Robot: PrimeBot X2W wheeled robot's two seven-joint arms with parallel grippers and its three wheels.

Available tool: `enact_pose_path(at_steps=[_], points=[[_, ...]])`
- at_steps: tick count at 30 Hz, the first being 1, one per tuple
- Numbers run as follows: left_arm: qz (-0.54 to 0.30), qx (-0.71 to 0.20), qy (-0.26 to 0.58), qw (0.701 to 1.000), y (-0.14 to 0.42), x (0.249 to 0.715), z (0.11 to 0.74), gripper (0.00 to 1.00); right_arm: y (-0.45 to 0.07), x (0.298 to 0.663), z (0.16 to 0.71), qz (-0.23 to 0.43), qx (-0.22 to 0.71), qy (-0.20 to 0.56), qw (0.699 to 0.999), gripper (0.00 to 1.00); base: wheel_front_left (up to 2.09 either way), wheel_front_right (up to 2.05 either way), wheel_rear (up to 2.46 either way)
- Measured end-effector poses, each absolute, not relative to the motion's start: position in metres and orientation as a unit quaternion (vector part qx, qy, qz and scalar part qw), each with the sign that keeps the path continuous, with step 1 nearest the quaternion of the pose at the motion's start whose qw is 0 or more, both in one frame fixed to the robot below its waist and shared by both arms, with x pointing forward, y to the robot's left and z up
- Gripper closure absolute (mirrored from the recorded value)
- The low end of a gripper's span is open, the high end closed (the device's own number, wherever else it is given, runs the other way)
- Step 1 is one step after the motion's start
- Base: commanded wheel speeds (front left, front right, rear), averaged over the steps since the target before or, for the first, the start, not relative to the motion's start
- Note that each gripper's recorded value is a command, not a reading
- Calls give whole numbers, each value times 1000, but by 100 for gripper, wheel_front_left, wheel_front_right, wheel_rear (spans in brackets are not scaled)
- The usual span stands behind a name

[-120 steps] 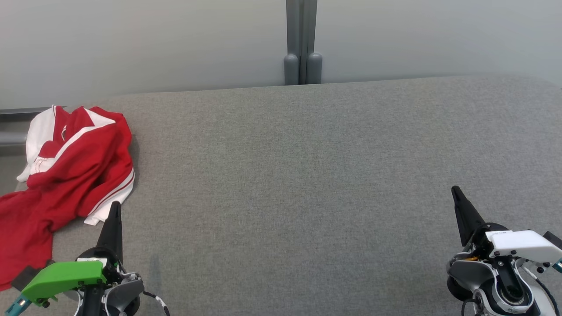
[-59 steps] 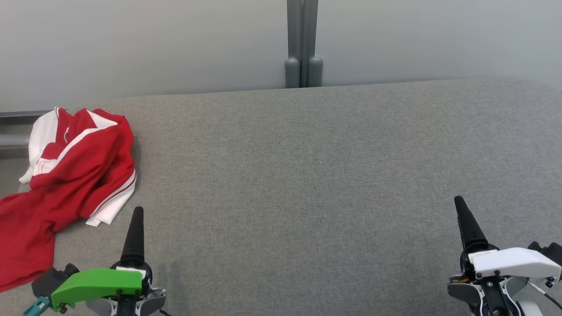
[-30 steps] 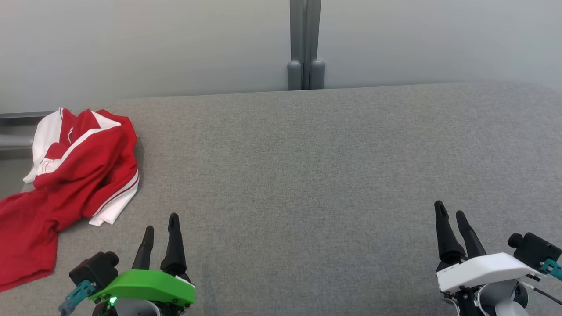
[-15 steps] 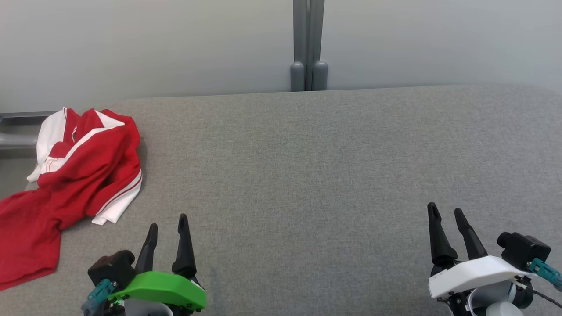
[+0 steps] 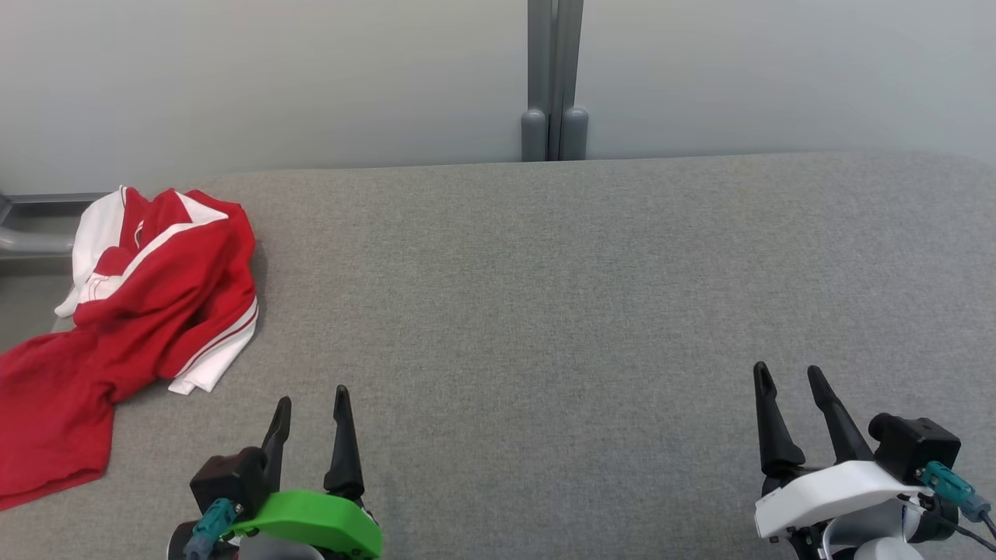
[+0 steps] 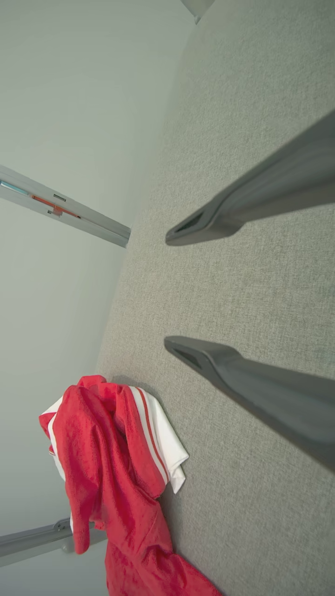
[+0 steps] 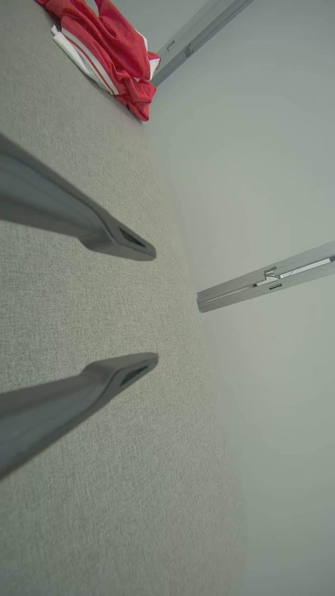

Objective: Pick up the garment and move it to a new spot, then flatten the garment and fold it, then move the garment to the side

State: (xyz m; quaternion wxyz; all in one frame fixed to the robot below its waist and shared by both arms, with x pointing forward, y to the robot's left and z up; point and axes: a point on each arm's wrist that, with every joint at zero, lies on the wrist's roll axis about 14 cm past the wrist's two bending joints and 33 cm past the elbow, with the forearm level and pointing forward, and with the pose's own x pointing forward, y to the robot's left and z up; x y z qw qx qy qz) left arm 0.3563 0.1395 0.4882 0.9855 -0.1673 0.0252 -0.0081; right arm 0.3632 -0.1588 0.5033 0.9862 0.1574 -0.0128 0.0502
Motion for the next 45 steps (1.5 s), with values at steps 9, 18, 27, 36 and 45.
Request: enact_pose_path(at_steps=[9,18,27,36,45], points=[[-7,-133,23,991,139,354,485,0,-153,363,504,62,117,-18,991,0,0,0,0],[-3,-106,21,994,140,351,482,0,-150,362,503,71,79,-21,994,0,0,0,0],[-2,-93,16,996,141,350,481,0,-148,361,503,78,47,-27,996,0,0,0,0],[-4,-80,9,997,139,348,483,0,-144,361,506,87,16,-36,995,0,0,0,0],[-6,-65,2,998,137,346,484,0,-140,360,509,96,-6,-44,994,0,0,0,0]])
